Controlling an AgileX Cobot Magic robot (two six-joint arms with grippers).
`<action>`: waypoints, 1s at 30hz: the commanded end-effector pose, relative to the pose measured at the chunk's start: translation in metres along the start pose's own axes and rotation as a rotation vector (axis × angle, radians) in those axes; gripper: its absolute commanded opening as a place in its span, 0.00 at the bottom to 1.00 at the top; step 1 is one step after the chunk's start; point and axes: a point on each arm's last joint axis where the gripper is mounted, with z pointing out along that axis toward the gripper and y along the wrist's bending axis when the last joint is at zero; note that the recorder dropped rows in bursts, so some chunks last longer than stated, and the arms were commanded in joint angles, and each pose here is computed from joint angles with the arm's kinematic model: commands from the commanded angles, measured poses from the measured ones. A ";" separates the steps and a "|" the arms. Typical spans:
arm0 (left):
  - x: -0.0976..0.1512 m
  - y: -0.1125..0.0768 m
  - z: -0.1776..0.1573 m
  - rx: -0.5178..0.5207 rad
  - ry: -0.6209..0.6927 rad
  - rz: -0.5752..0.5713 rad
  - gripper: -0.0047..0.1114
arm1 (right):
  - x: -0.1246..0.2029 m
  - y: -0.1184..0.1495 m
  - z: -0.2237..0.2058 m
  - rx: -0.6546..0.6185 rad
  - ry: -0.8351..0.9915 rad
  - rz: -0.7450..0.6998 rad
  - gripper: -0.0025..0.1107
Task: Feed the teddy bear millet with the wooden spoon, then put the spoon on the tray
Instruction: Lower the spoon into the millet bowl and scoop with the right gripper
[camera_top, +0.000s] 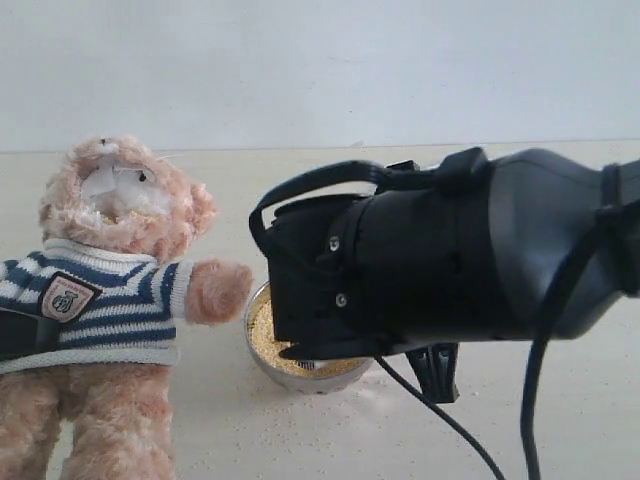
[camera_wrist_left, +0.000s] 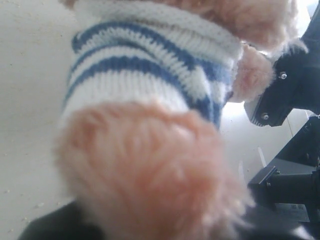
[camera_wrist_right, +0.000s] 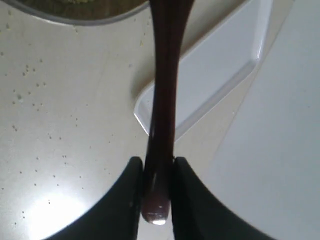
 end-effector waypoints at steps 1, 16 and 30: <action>-0.001 -0.003 -0.001 0.020 -0.018 0.000 0.08 | -0.006 0.002 0.004 0.034 0.014 -0.054 0.02; -0.001 -0.003 -0.001 0.020 -0.018 0.000 0.08 | -0.021 0.009 0.021 0.089 0.059 -0.149 0.02; -0.001 -0.003 -0.001 0.020 -0.018 0.000 0.08 | -0.029 0.020 0.031 0.050 0.087 -0.179 0.02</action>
